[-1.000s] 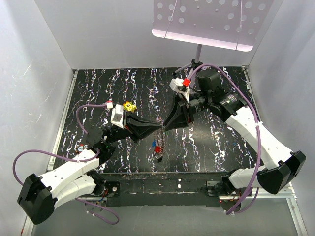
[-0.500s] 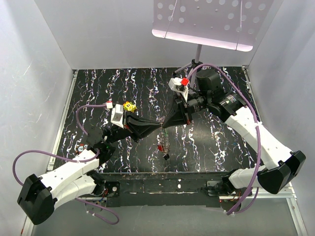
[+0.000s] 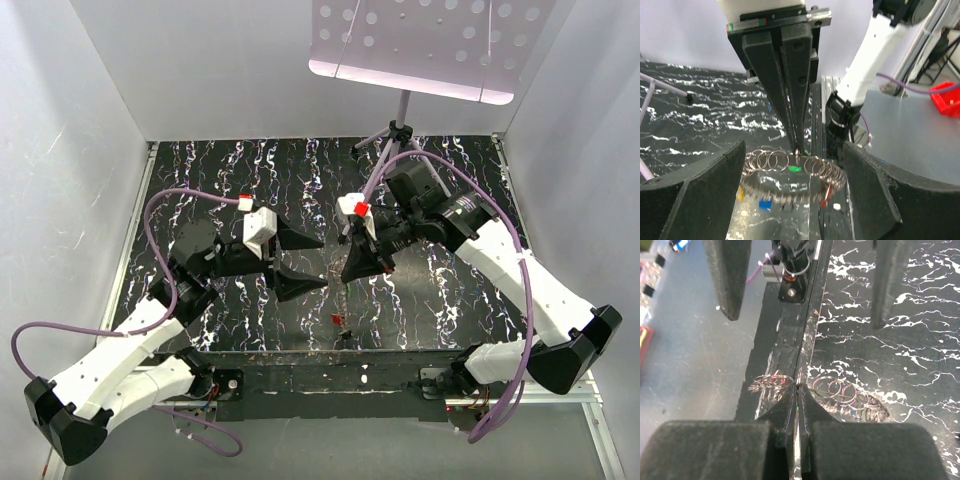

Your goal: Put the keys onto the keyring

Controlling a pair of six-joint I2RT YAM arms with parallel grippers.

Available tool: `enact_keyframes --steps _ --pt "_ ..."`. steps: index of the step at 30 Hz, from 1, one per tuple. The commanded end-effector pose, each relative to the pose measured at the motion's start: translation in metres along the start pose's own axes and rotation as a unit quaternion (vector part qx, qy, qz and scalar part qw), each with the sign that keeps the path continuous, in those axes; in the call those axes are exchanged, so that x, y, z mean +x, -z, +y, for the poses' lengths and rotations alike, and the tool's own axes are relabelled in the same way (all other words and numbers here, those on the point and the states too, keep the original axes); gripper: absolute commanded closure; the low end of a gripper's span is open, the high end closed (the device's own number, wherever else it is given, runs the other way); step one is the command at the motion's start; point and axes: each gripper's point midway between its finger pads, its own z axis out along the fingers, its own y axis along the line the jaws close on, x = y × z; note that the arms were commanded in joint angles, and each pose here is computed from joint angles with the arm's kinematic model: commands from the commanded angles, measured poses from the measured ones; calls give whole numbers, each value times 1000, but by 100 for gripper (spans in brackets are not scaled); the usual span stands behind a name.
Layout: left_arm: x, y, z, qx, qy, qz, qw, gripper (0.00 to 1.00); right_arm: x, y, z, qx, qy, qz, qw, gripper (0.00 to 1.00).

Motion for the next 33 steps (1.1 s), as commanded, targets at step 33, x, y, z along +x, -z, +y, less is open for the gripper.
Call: enact_keyframes --steps 33 --pt "46 -33 5 57 26 90 994 60 -10 9 -10 40 28 30 998 99"
